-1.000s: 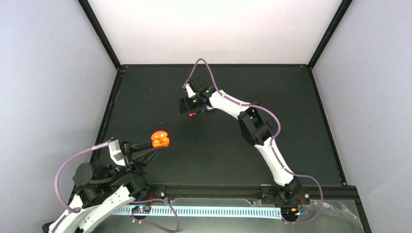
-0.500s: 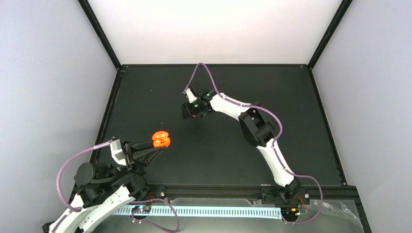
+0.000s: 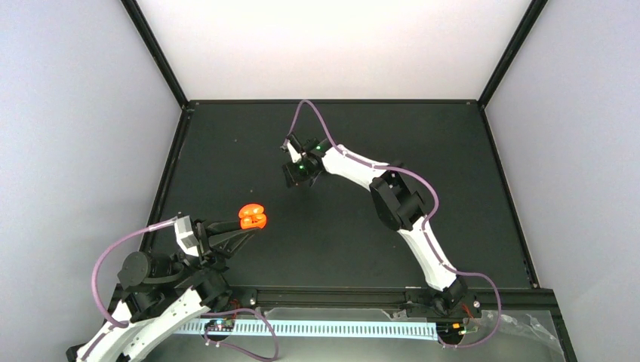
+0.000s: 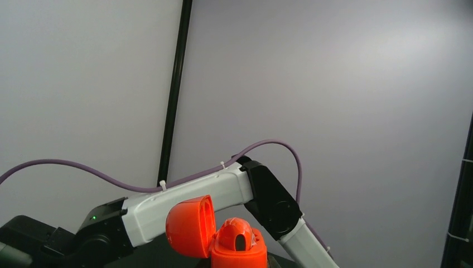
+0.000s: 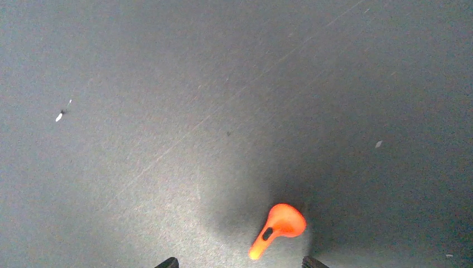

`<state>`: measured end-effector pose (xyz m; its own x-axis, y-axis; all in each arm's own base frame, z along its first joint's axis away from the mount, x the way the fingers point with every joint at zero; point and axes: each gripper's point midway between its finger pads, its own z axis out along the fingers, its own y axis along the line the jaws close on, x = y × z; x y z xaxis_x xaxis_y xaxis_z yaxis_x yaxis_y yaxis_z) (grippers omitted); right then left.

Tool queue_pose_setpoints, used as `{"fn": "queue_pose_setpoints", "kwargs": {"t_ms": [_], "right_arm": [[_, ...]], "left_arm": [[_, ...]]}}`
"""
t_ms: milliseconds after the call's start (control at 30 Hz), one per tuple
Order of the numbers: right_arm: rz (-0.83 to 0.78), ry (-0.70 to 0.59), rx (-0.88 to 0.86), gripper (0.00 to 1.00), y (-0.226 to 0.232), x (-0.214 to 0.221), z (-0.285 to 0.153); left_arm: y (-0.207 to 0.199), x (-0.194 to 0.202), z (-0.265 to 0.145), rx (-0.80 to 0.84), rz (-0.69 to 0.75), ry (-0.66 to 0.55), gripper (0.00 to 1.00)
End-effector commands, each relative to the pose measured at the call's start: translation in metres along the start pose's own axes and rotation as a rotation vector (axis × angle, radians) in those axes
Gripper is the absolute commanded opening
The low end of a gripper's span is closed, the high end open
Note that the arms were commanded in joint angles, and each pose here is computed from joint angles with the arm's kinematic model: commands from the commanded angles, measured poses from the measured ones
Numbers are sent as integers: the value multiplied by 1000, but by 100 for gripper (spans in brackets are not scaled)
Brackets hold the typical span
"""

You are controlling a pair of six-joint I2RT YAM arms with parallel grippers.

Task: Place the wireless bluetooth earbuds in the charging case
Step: Move the earbud to the center of the board.

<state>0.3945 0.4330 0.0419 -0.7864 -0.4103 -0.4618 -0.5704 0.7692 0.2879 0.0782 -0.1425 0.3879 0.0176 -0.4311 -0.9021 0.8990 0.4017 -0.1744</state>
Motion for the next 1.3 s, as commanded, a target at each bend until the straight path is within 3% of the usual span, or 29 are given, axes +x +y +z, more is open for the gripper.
{"fn": "queue_pose_setpoints", "kwargs": {"t_ms": [0,833,1267], "right_arm": [[-2,21,123,57,-19,-6,1],[-5,99,194,32,-34,4,31],[-18,135,217,24,-34,17,34]], "left_arm": [[-9,-22,-18,26,12,-92,2],[-6,-23,-20,4,29,-96,2],[-7,-24,-24,7,28,-103,1]]}}
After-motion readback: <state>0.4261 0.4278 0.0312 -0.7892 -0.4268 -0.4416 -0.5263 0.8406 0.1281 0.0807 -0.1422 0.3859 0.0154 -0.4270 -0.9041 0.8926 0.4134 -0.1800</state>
